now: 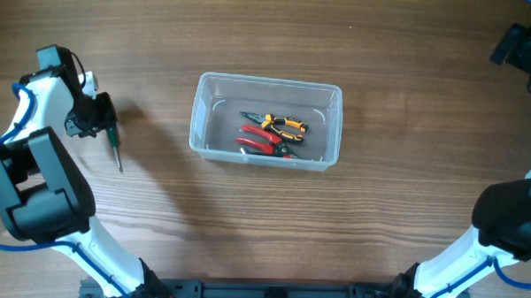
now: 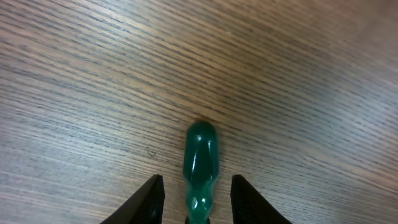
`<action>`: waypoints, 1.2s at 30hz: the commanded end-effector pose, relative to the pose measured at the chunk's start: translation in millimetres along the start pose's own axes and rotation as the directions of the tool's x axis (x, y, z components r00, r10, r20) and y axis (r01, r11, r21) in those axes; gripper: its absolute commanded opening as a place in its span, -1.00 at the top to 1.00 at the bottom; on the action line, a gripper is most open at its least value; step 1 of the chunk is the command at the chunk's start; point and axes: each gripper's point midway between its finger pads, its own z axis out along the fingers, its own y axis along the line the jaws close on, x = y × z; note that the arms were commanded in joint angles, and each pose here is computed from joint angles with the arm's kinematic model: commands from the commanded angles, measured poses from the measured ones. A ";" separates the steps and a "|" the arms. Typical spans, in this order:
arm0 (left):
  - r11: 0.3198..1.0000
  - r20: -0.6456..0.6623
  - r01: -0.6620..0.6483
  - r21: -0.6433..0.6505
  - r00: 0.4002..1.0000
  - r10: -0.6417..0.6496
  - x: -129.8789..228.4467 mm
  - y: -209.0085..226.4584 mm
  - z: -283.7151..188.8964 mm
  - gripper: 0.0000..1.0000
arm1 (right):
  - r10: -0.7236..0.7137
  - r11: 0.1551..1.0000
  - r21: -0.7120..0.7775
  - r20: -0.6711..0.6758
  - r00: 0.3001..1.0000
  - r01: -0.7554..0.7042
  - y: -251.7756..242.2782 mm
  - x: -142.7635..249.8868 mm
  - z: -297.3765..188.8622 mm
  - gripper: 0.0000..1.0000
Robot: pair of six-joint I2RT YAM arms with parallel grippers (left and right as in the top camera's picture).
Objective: Pack container
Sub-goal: 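Lower the left gripper onto the green screwdriver and grasp it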
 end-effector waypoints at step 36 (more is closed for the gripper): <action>0.964 0.266 -0.156 0.217 0.959 0.096 -73.5 -76.5 -149.9 0.56 | 0.000 1.000 -0.012 0.013 1.000 0.000 3.5 -1.9 -4.4 -0.99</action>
